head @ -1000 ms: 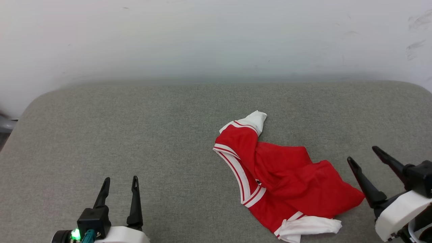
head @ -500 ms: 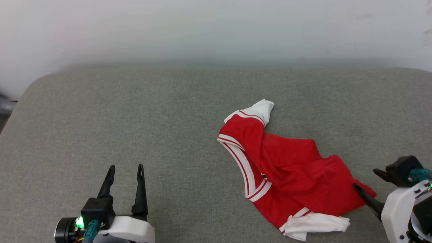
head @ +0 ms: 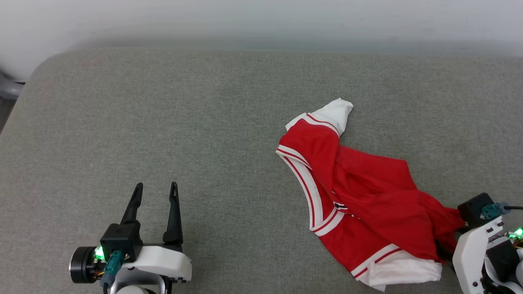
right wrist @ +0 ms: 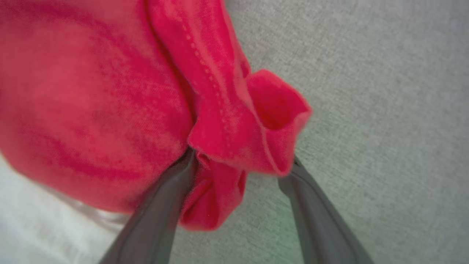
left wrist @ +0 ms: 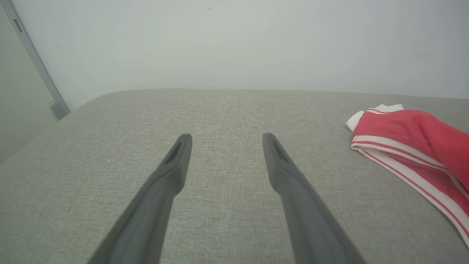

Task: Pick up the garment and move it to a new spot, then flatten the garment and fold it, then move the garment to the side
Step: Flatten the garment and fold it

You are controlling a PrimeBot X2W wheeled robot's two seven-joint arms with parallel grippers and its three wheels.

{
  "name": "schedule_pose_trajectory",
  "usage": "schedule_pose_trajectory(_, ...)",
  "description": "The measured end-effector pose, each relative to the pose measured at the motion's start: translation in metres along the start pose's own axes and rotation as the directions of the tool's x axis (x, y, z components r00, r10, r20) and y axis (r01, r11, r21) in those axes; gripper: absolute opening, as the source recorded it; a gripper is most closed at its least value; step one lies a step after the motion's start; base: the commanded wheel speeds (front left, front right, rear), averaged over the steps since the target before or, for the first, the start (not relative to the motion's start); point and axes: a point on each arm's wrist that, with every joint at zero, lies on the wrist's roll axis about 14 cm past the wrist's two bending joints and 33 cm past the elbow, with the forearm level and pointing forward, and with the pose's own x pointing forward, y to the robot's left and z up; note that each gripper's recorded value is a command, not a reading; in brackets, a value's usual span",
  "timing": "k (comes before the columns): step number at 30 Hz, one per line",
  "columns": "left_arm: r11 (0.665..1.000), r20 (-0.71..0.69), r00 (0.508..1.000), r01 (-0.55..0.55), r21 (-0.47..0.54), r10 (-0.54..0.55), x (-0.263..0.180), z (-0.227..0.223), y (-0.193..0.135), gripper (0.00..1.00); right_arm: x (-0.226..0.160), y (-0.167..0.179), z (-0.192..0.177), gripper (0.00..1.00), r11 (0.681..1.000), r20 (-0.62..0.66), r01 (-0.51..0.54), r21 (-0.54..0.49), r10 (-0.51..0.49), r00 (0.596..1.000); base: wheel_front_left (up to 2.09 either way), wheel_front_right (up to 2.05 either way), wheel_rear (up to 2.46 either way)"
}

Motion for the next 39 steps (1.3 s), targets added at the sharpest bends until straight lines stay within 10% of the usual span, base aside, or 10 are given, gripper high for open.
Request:
schedule_pose_trajectory(2,1.000,-0.001,1.000,-0.003,0.001,0.003,0.001,0.000,0.001,1.00,0.003,0.003,-0.004,0.85,1.000,-0.006,-0.013,0.020,0.014,1.000,0.00,0.00,0.00)
schedule_pose_trajectory(3,1.000,0.001,1.000,-0.003,0.001,0.003,0.002,0.000,0.001,1.00,0.004,0.004,-0.003,0.28,0.999,0.002,-0.018,0.032,0.018,1.000,0.00,0.00,0.00)
schedule_pose_trajectory(4,1.000,0.004,1.000,-0.003,0.001,0.003,0.003,0.001,0.000,1.00,0.004,0.004,-0.002,0.00,0.999,0.013,-0.018,0.042,0.017,1.000,0.00,0.00,0.00)
schedule_pose_trajectory(23,1.000,0.050,0.999,0.004,-0.005,-0.004,-0.007,0.017,-0.003,1.00,-0.073,-0.058,0.149,0.00,0.987,0.549,0.110,0.117,-0.157,0.821,0.00,0.00,0.00)
schedule_pose_trajectory(39,0.999,0.005,0.999,-0.036,0.008,0.036,0.020,-0.001,0.009,1.00,0.079,-0.057,0.142,0.00,0.985,0.149,0.096,0.143,-0.117,0.982,0.00,0.00,0.00)
